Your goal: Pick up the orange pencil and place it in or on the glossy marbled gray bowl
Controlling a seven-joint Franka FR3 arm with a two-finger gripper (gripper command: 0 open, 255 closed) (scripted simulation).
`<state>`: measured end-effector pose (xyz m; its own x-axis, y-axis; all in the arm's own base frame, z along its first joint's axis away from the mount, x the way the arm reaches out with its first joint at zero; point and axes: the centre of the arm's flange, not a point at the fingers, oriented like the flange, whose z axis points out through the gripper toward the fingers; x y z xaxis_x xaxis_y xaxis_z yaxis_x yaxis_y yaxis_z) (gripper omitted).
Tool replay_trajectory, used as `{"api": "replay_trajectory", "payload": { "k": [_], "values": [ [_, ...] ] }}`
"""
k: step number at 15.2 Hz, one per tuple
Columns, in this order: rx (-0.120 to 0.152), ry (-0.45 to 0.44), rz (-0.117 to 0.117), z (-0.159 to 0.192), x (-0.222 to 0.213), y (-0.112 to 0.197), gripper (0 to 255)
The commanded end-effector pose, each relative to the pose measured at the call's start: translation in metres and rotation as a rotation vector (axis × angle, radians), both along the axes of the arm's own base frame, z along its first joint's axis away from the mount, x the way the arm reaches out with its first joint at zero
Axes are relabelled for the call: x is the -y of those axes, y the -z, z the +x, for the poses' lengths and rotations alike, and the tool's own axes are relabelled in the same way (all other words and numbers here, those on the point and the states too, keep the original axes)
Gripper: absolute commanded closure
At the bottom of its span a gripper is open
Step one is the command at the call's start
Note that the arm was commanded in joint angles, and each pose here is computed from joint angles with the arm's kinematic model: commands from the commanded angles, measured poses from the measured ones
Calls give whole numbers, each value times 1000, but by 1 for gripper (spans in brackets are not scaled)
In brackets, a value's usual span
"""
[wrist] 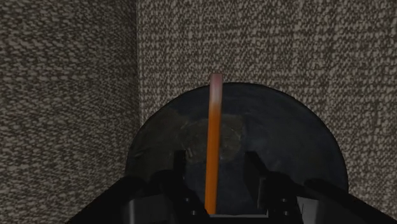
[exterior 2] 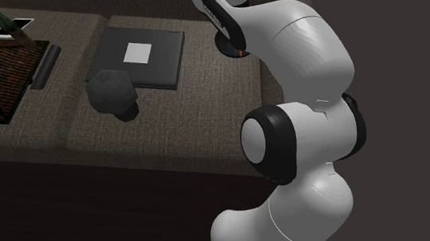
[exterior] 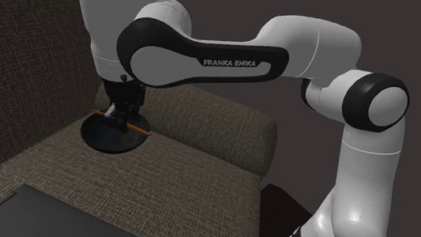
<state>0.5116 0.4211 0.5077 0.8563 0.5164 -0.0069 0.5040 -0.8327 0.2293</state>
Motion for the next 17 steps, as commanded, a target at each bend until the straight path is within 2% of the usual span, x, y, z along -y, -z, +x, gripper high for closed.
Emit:
{"api": "replay_trajectory", "payload": {
  "k": [1, 5, 9, 17],
  "values": [
    [-1, 0, 0, 0, 0, 0, 0],
    [-1, 0, 0, 0, 0, 1, 0],
    [-1, 0, 0, -5, -10, -47, 0],
    [-1, 0, 0, -5, -10, -47, 0]
  ]
}}
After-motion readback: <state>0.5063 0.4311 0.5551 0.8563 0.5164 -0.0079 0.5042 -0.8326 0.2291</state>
